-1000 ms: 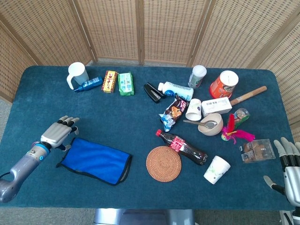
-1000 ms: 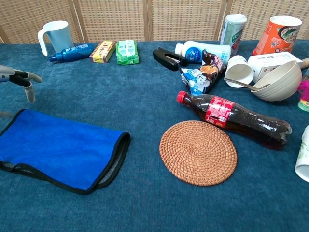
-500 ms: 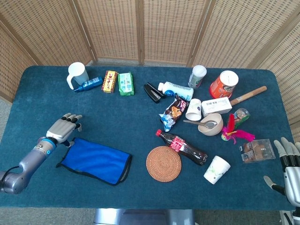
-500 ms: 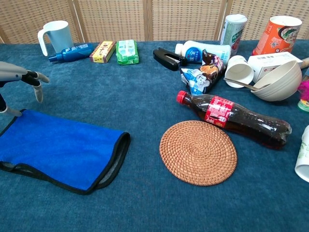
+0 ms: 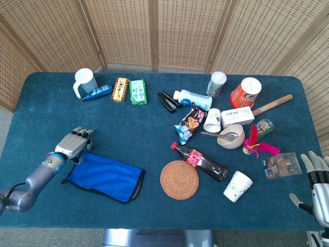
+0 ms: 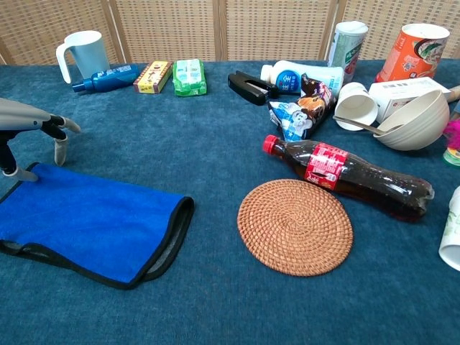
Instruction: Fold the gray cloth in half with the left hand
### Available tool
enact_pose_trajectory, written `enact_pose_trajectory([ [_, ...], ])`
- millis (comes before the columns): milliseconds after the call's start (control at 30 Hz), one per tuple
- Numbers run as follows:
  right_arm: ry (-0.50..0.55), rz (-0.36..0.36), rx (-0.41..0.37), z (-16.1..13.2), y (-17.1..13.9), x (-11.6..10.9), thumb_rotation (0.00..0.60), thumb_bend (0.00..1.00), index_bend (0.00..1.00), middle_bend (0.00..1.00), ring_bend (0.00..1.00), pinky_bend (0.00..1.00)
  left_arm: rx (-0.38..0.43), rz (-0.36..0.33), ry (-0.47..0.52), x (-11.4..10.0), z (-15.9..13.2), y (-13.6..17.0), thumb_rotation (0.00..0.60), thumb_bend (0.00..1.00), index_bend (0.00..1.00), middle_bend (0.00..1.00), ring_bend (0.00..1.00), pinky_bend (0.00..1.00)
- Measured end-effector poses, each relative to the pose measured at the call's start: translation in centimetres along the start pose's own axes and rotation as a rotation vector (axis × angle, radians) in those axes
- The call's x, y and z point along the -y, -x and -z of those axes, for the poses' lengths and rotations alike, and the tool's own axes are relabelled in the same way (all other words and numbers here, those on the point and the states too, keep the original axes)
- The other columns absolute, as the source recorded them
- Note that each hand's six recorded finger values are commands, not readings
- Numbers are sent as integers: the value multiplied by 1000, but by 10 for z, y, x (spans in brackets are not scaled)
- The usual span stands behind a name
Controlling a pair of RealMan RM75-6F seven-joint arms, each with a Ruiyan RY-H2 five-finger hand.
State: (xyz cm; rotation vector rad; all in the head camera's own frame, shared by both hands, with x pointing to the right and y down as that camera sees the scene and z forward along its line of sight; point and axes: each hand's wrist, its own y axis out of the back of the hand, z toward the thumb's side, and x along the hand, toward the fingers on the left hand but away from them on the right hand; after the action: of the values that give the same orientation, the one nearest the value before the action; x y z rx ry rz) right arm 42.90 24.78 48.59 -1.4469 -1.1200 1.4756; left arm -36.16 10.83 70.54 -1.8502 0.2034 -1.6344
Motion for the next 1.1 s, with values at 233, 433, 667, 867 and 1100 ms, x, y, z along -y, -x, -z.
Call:
enact_pose_trajectory([
  [233,4,-1,-3,-1,0,0,600,0,0,0,0,0,-4,10,-14,1,-1,1,600,409,490,0,0,0],
  [433,3,-2,-4,-1,-1,0,600,0,0,0,0,0,-12,16,-26,1,-1,0,600,427,499,0,0,0],
  [667,4,-2,-3,-1,0,0,600,0,0,0,0,0,-24,18,-45,1,-1,-2,600,440,540,0,0,0],
  [867,4,-4,-4,-1,0,0,600,0,0,0,0,0,-28,17,-48,1,-2,-2,600,495,589,0,0,0],
  [1100,4,-3,-3,0,0,0,600,0,0,0,0,0,-31,15,-49,0,-3,-3,600,511,623,0,0,0],
])
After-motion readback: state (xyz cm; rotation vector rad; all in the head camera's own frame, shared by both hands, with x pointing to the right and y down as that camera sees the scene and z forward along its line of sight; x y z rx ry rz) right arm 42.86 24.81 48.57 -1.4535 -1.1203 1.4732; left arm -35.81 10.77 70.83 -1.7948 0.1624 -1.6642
